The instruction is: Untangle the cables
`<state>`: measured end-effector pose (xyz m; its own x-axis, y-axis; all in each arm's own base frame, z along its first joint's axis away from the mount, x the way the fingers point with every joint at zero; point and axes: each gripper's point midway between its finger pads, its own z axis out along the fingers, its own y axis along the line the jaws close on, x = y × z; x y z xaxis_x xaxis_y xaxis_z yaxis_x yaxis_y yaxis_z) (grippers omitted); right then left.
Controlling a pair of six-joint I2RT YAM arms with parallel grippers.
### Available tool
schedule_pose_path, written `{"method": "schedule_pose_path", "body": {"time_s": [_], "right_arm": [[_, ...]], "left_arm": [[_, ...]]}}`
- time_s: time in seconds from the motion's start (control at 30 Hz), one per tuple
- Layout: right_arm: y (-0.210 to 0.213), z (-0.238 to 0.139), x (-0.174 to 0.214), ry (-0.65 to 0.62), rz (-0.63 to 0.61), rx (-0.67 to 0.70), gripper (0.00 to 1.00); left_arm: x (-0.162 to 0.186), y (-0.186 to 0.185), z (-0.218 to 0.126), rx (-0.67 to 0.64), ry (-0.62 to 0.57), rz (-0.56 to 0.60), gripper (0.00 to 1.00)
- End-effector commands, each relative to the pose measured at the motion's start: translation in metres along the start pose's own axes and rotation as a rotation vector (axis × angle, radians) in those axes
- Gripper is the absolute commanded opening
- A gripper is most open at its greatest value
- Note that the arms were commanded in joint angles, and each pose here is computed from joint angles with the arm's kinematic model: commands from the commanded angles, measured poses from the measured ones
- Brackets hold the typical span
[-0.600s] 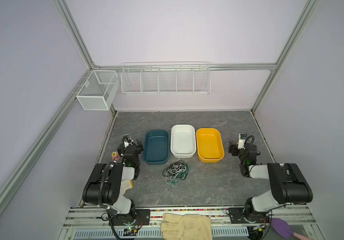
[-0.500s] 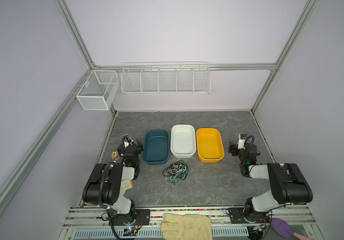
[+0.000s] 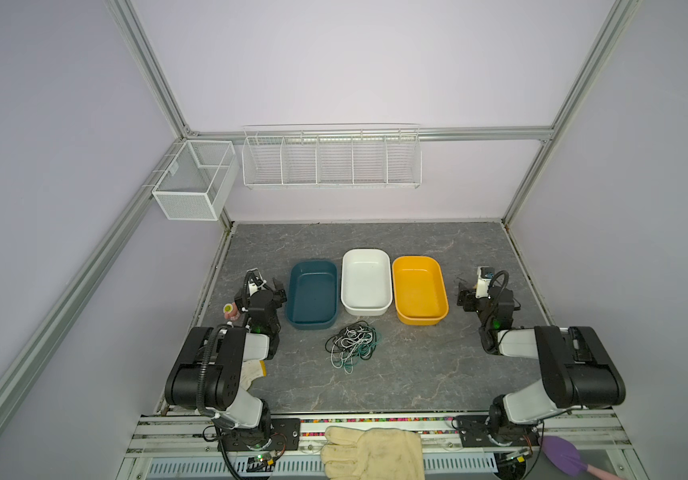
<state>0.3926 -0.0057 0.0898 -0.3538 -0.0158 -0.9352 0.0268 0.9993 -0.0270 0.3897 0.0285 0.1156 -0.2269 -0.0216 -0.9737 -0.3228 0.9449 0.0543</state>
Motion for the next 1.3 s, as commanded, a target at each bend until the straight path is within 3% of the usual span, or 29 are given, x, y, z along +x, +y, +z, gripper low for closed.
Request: {"method": "schedule_pose_path", "body": {"time_s": [0.0,0.93,1.1,1.27], "right_arm": [[0.000,0.002,-0.004,-0.008,-0.016,0.000,0.88],[0.000,0.001,-0.005,-0.012,-0.016,0.000,0.88],[-0.019,-0.022,-0.047,-0.016,0.022,0.116,0.88],[0.011,-0.076,-0.113,-0.209,0.096,-0.050,0.88]], "left_arm": [[-0.008,-0.002,0.002,-0.001,-0.026,-0.016,0.99],[-0.008,-0.002,0.002,-0.001,-0.026,-0.015,0.99],[-0.008,-0.002,0.002,-0.001,-0.025,-0.016,0.99],[-0.007,-0.002,0.003,0.001,-0.021,-0.016,0.99]]}}
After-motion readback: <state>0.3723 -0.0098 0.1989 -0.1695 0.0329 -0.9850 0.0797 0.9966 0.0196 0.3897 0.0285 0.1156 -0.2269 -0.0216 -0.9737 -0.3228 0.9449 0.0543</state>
